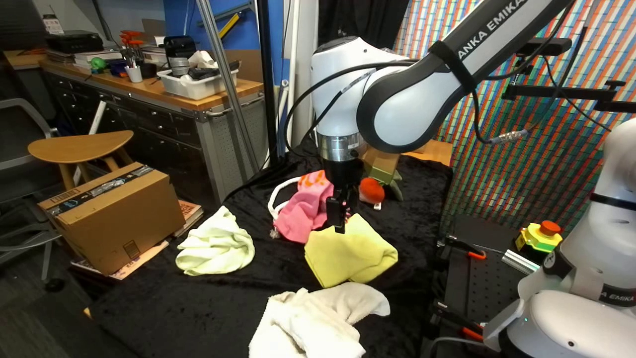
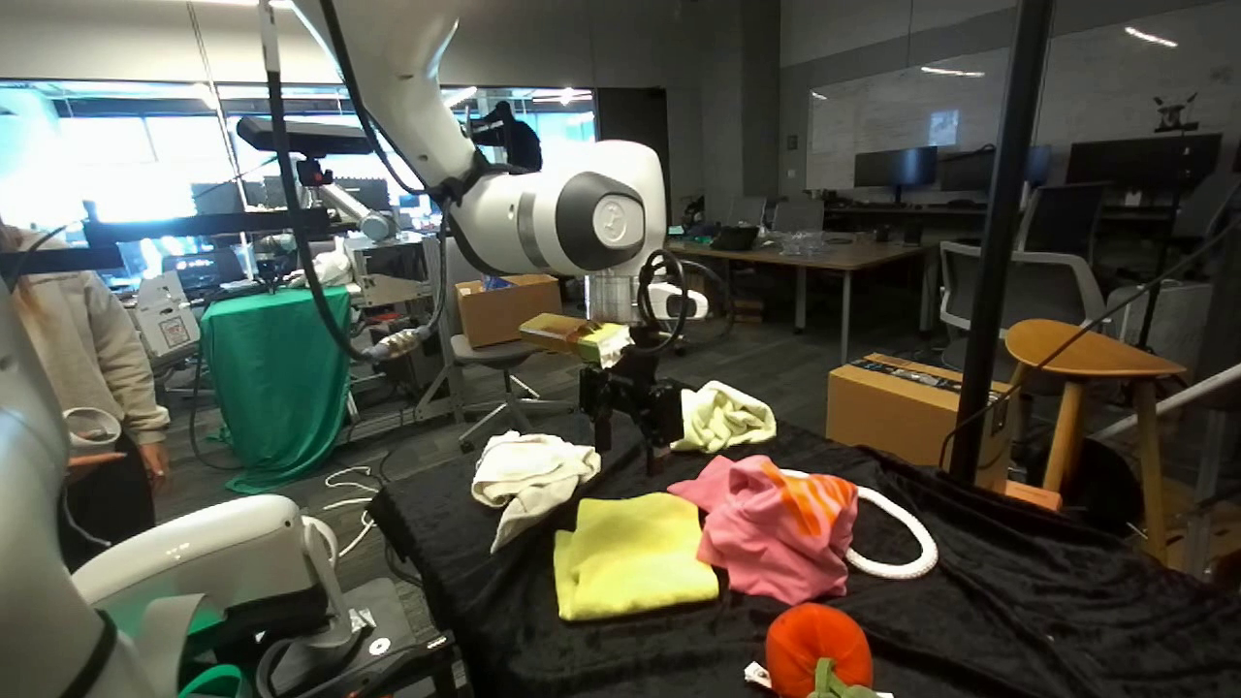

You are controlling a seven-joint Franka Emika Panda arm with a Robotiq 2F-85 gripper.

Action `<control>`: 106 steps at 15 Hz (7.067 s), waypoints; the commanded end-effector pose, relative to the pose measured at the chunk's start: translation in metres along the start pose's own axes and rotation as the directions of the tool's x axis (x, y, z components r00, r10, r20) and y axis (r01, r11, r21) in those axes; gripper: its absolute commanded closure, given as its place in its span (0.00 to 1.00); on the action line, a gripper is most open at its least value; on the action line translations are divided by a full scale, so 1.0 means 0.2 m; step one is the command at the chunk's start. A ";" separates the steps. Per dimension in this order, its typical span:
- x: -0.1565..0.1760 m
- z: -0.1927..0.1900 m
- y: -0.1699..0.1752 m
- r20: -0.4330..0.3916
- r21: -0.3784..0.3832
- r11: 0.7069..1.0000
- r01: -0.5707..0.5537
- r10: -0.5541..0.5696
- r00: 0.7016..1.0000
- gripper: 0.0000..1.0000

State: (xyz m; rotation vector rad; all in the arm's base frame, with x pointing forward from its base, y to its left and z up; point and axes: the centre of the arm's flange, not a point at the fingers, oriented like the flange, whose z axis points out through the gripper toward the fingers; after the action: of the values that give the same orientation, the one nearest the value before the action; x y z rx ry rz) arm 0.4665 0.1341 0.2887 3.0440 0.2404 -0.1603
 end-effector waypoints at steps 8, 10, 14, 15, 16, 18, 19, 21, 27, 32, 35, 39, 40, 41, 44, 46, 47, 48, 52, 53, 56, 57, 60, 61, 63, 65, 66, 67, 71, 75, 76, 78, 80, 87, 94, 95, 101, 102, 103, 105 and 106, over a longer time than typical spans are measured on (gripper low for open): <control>-0.11 0.31 0.02 0.113 -0.020 0.995 -0.100 0.101 0.988 0.00; -0.15 0.34 0.03 0.141 -0.023 0.992 -0.128 0.130 0.982 0.00; -0.20 0.39 0.03 0.162 -0.035 0.988 -0.150 0.154 0.975 0.00; -0.20 0.40 0.04 0.167 -0.039 0.987 -0.155 0.159 0.973 0.00; -0.22 0.41 0.05 0.170 -0.035 0.987 -0.159 0.163 0.972 0.00; -0.22 0.44 0.06 0.174 -0.034 0.985 -0.169 0.173 0.970 0.00; -0.22 0.46 0.06 0.176 -0.036 0.984 -0.173 0.177 0.968 0.00; -0.22 0.48 0.07 0.184 -0.034 0.984 -0.176 0.180 0.966 0.00; -0.23 0.52 0.08 0.192 -0.031 0.984 -0.177 0.179 0.965 0.28; -0.24 0.52 0.09 0.190 -0.037 0.983 -0.181 0.185 0.964 0.63; -0.24 0.49 0.08 0.181 -0.036 0.983 -0.178 0.182 0.967 0.86; -0.25 0.44 0.08 0.166 -0.031 0.984 -0.174 0.177 0.970 0.99; -0.26 0.39 0.09 0.153 -0.023 0.985 -0.171 0.172 0.973 1.00; -0.26 0.36 0.09 0.144 -0.019 0.985 -0.172 0.173 0.974 0.97; -0.23 0.21 0.13 0.060 -0.018 0.979 -0.202 0.203 0.977 0.97; -0.20 0.11 0.16 0.007 -0.017 0.971 -0.237 0.238 0.971 0.97; -0.19 0.06 0.18 -0.016 -0.009 0.967 -0.254 0.254 0.967 0.97; -0.16 0.01 0.21 -0.041 0.002 0.959 -0.283 0.283 0.958 0.97; -0.10 -0.20 0.34 -0.125 0.055 0.915 -0.400 0.403 0.906 0.97; -0.08 -0.26 0.38 -0.145 0.072 0.902 -0.426 0.432 0.890 0.97; -0.02 -0.43 0.47 -0.208 0.115 0.869 -0.481 0.494 0.844 0.97; 0.00 -0.48 0.49 -0.226 0.124 0.863 -0.490 0.505 0.833 0.97; 0.08 -0.63 0.54 -0.279 0.140 0.858 -0.494 0.513 0.812 0.98; 0.10 -0.67 0.56 -0.291 0.141 0.859 -0.492 0.511 0.809 0.97; 0.15 -0.72 0.57 -0.310 0.144 0.862 -0.485 0.505 0.805 0.98; 0.20 -0.74 0.57 -0.315 0.138 0.867 -0.478 0.496 0.809 0.97; 0.23 -0.73 0.57 -0.311 0.133 0.868 -0.479 0.495 0.811 0.98; 0.25 -0.71 0.58 -0.306 0.129 0.868 -0.479 0.494 0.814 0.97; 0.39 -0.57 0.60 -0.259 0.092 0.868 -0.488 0.494 0.830 0.98; 0.51 -0.35 0.67 -0.187 0.036 0.857 -0.514 0.511 0.839 0.98; 0.54 -0.29 0.70 -0.167 0.018 0.849 -0.528 0.523 0.836 0.98; 0.60 -0.19 0.75 -0.125 -0.014 0.823 -0.568 0.562 0.818 0.98; 0.64 -0.10 0.79 -0.086 -0.044 0.799 -0.599 0.595 0.799 0.98; 0.69 0.00 0.80 -0.029 -0.085 0.801 -0.592 0.592 0.805 0.94; 0.55 -0.26 0.74 -0.078 -0.120 0.836 -0.535 0.530 0.845 0.35; 0.52 -0.32 0.73 -0.080 -0.126 0.845 -0.520 0.514 0.854 0.27; 0.43 -0.65 0.57 -0.166 -0.143 0.903 -0.406 0.383 0.909 0.00; 0.43 -0.68 0.51 -0.188 -0.138 0.916 -0.375 0.348 0.918 0.00; 0.42 -0.73 0.46 -0.200 -0.133 0.928 -0.347 0.318 0.927 0.00; 0.44 -0.77 0.32 -0.223 -0.119 0.952 -0.284 0.253 0.941 0.00; 0.45 -0.77 0.23 -0.232 -0.114 0.961 -0.252 0.221 0.947 0.00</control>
State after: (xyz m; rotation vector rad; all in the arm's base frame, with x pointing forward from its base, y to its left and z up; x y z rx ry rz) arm 0.5861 0.0837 0.4271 2.8902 -0.2403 0.1391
